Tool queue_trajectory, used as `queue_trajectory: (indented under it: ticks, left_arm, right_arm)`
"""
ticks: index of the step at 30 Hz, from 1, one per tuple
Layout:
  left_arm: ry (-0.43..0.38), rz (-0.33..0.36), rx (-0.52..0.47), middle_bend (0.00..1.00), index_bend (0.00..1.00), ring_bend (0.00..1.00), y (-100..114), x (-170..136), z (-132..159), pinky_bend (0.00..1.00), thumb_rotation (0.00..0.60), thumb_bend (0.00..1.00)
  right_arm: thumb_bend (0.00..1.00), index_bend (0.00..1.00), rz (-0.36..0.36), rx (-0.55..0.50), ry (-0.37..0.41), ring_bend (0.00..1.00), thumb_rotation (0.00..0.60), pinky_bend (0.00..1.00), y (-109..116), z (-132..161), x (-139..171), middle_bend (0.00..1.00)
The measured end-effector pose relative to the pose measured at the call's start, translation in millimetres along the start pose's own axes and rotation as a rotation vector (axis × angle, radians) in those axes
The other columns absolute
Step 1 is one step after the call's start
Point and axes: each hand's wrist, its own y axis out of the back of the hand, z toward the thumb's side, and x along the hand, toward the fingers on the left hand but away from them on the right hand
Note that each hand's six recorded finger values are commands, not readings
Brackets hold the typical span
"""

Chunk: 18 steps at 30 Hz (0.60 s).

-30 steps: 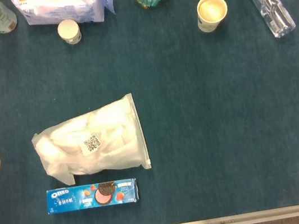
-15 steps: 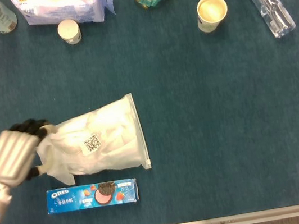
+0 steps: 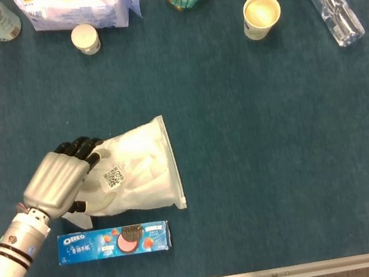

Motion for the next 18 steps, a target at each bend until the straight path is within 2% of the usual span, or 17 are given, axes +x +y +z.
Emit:
queue_trajectory:
  ticks: [6, 13, 18]
  left_arm:
    - [0.01, -0.039, -0.005, 0.13, 0.22, 0.11, -11, -4, -2, 0.22, 0.226, 0.25]
    - [0.024, -0.128, 0.005, 0.14, 0.22, 0.11, -34, -14, -7, 0.22, 0.226, 0.25]
    - [0.033, -0.133, 0.003, 0.15, 0.21, 0.11, -37, -13, -9, 0.22, 0.226, 0.25]
  right_arm:
    - [0.08, 0.41, -0.002, -0.001, -0.002, 0.17, 0.6, 0.29, 1, 0, 0, 0.34]
    - [0.08, 0.41, -0.002, -0.001, -0.001, 0.17, 0.6, 0.29, 0, 0, 0, 0.34]
    - [0.08, 0.41, -0.006, -0.002, -0.001, 0.17, 0.6, 0.29, 1, 0, 0, 0.34]
